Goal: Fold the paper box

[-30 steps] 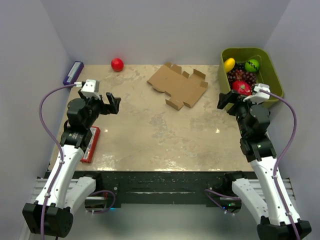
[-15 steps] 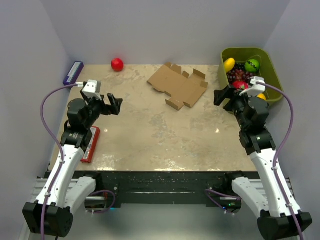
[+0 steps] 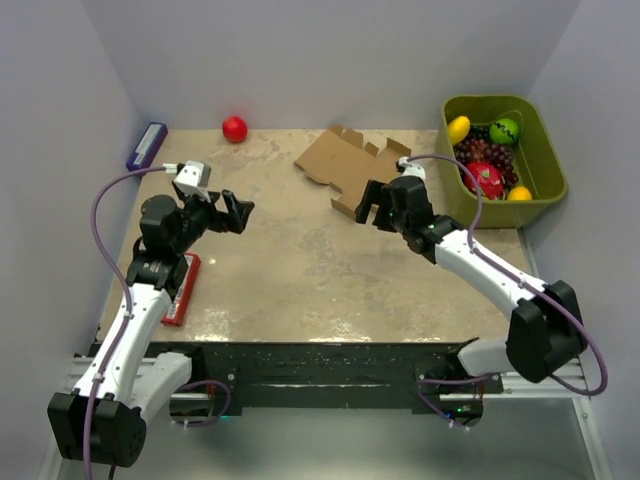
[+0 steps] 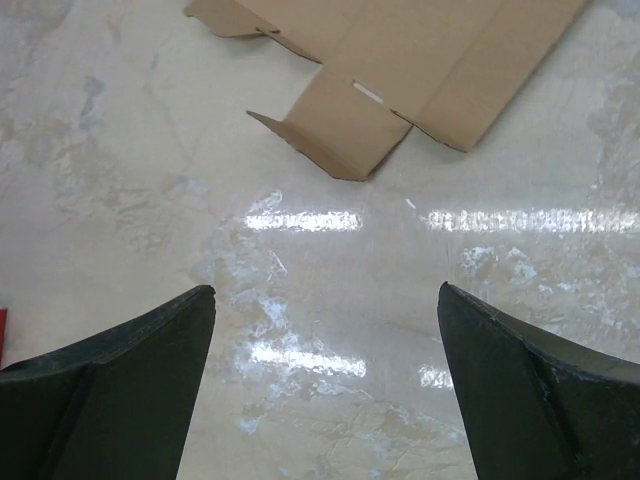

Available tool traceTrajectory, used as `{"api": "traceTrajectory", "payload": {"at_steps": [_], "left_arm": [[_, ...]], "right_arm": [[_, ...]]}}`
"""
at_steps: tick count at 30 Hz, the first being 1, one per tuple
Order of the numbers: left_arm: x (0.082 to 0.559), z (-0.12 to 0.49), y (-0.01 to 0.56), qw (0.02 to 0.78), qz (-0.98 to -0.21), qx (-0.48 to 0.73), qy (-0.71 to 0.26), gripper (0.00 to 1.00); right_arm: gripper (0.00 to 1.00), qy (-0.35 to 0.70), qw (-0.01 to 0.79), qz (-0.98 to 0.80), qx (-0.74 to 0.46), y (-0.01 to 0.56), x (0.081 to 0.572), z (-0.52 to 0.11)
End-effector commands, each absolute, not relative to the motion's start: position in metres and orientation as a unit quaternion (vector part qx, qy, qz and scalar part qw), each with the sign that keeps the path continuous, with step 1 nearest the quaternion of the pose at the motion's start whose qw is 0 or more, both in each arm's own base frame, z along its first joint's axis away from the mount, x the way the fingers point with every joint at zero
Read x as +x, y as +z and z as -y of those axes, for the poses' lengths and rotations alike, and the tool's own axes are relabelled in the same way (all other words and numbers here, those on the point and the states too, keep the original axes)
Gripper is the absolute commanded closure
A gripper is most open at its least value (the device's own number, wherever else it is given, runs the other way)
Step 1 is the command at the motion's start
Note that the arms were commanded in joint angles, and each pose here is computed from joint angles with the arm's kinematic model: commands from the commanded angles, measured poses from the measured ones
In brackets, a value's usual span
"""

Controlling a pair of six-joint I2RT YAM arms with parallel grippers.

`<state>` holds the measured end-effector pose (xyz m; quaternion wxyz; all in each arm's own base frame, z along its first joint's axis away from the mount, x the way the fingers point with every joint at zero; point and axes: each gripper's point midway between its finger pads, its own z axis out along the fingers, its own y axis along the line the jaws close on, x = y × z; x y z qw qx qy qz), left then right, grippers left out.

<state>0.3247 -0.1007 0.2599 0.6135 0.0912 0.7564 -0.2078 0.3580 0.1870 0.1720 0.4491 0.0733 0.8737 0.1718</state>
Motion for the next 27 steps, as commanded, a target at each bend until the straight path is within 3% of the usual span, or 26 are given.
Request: {"api": "traceTrajectory", "payload": {"at_steps": [1,10,14,20,27], "left_arm": [[0.325,0.109,0.271,0.625,-0.739,0.113,-0.227,0.02],[0.323,0.113,0.272,0.623,-0.737,0.116,-0.236,0.02],[0.326,0.112,0.268,0.619,-0.742,0.116,-0.232,0.02],[0.331,0.106,0.261,0.612,-0.754,0.109,-0.214,0.02],[0.330,0.110,0.260,0.607,-0.753,0.112,-0.227,0.02]], "right_arm": [[0.04,0.199,0.469,-0.846,0.156,0.191,0.393,-0.180],[0.10,0.151,0.457,-0.867,0.127,0.143,0.442,-0.170],[0.09,0.138,0.423,-0.876,0.185,0.116,0.448,-0.158],[0.06,0.206,0.424,-0.837,0.278,0.100,0.461,-0.155],[0.06,0.180,0.426,-0.823,0.329,0.083,0.469,-0.130]]}}
